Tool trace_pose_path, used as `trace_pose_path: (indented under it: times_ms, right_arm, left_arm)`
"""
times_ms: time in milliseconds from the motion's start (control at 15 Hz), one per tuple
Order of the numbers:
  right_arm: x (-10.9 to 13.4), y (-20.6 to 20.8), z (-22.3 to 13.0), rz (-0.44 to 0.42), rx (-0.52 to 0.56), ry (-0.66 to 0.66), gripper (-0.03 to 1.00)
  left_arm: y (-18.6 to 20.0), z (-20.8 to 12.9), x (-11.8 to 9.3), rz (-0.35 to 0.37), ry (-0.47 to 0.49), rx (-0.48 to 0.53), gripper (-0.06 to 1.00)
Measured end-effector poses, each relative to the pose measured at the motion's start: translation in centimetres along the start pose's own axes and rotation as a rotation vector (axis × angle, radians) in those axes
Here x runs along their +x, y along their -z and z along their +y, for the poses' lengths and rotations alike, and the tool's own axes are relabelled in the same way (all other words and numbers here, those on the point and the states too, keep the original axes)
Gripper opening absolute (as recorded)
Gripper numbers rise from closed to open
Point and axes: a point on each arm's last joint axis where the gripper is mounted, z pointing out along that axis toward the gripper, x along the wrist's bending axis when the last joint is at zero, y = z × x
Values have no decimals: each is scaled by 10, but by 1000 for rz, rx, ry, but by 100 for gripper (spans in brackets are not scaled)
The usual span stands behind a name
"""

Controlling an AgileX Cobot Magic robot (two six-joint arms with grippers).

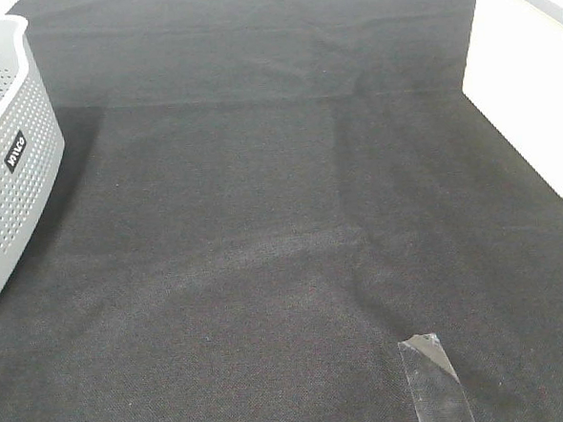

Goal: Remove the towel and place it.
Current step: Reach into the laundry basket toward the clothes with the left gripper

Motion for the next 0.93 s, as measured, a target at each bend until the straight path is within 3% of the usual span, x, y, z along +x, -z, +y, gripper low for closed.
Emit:
trace_pose_path:
  times_ms: [933]
  right_arm:
    - [0, 0, 0, 0, 0, 0, 58]
  left_arm:
    - [0, 0, 0, -3, -6, 0, 99]
